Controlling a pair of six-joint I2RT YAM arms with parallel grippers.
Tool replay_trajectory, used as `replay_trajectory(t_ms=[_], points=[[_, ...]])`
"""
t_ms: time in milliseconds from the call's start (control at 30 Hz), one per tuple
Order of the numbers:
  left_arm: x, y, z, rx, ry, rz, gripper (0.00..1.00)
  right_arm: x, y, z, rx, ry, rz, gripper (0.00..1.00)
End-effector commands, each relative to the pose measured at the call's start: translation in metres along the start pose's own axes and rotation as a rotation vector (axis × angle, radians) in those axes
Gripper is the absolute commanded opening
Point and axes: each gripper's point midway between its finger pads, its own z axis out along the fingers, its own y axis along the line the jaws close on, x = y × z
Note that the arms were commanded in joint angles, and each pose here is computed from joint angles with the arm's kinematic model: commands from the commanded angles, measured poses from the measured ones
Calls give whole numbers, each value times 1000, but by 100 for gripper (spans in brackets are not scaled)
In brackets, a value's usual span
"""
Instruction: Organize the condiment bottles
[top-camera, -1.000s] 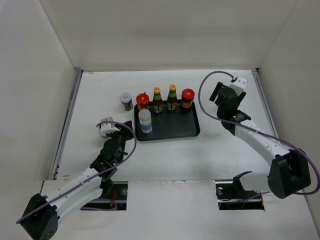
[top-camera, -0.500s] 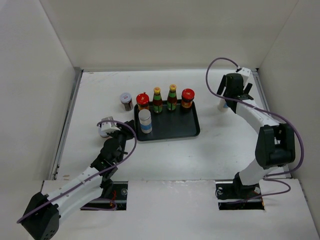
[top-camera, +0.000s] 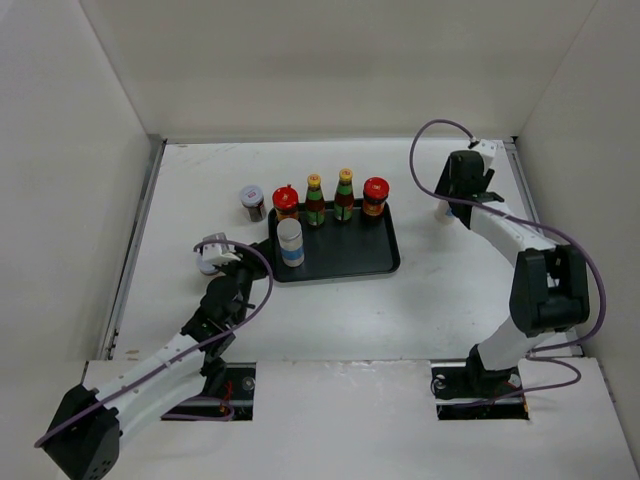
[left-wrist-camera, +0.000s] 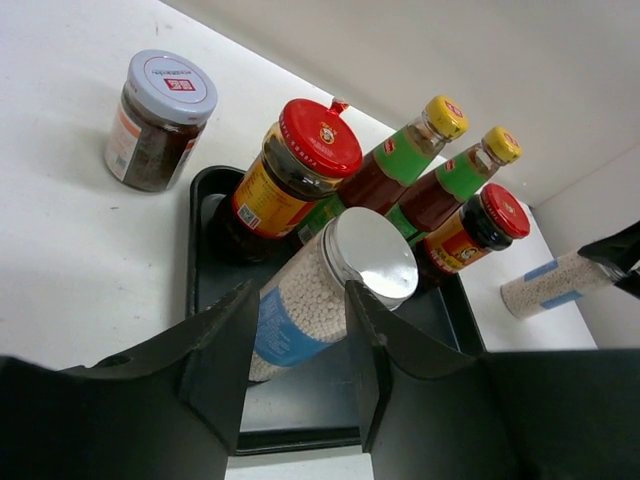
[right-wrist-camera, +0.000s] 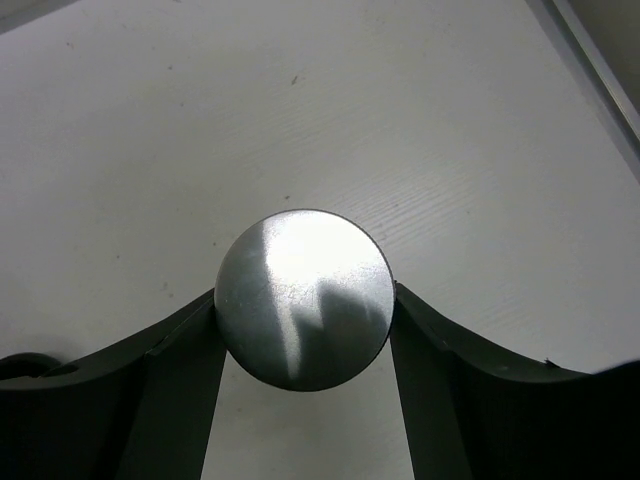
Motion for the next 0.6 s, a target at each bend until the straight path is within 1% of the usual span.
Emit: replay_trajectory(t_ms=[0, 133, 233, 433, 567], points=[[-11, -4, -1, 25, -45, -41, 39, -59, 8, -38, -22, -207, 86, 43], [-10, 0, 1, 13, -41, -45, 47, -77, 40, -91, -139, -284, 102, 43], [-12, 3, 0, 2, -54, -50, 52, -73, 66, -128, -231, -297, 73, 43], [-19, 12, 2, -28, -72, -35, 54, -39, 117, -177, -407, -274, 0, 44], [-19, 13, 3, -31, -68, -30, 54, -9, 149, -189, -480, -242, -73, 44]])
